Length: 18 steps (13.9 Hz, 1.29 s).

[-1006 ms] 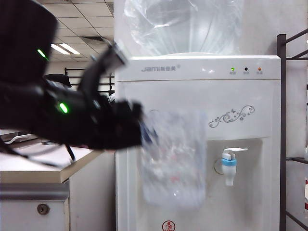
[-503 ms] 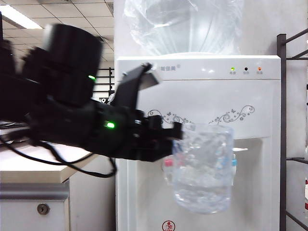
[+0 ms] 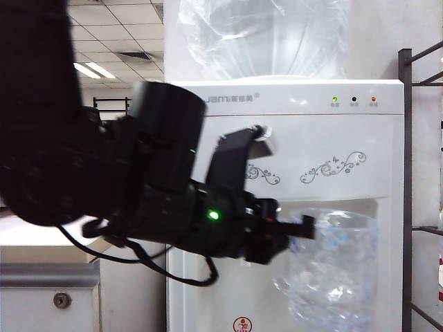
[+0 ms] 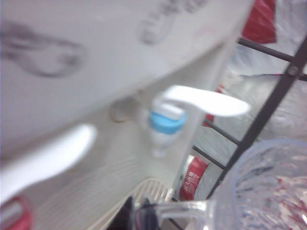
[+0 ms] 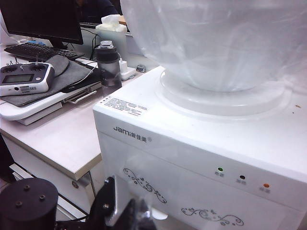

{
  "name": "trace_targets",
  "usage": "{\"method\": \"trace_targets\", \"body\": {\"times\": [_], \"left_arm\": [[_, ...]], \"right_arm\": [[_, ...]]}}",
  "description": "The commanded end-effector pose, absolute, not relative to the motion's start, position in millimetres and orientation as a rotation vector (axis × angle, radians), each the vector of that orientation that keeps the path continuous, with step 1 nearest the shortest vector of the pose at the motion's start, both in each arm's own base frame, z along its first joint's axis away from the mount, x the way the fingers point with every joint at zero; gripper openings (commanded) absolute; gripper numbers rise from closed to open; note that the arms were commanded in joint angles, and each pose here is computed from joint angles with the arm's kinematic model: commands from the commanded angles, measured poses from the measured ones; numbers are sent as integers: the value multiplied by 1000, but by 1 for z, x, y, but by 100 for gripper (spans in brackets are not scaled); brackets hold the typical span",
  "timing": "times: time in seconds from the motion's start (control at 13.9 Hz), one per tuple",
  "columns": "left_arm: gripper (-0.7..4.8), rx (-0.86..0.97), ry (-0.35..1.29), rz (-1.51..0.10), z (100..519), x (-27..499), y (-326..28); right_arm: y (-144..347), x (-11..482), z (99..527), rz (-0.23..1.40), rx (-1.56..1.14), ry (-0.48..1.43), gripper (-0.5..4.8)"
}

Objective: Pick up the plastic mug from the left desk, go to the cold water outlet of the water dispenser, press the vertical switch to get some water, then put the mug back on the desk.

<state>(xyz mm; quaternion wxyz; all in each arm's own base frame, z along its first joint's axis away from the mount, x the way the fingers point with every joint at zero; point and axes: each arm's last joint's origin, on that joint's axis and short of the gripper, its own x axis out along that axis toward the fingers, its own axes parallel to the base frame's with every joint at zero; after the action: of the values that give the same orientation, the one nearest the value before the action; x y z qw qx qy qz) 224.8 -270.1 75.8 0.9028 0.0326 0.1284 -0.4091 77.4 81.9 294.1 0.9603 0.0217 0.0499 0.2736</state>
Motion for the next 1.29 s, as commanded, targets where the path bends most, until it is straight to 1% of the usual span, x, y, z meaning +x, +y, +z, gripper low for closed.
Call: {"method": "trace_targets", "body": {"times": [0.07,0.14,0.36,0.72,0.79,1.29], "left_arm": [[-6,51,258,-822,66,226,-280],[-6,37,273,-784,63,226,-279],[-6,-6,315,-734,52,227,-279],[-6,-30,315,-718,44,234,-294],[-6,-25,346,-726,42,235,-304],[-6,-17,356,-734,42,234,-307]], "right_arm": [[81,77,296,553,49,88,-6],[81,77,296,553,49,88,-6],[81,77,295,553,44,95,-6],[81,77,294,552,36,107,-6],[81,77,294,552,36,106,-6],[81,77,294,551,37,106,-6]]}}
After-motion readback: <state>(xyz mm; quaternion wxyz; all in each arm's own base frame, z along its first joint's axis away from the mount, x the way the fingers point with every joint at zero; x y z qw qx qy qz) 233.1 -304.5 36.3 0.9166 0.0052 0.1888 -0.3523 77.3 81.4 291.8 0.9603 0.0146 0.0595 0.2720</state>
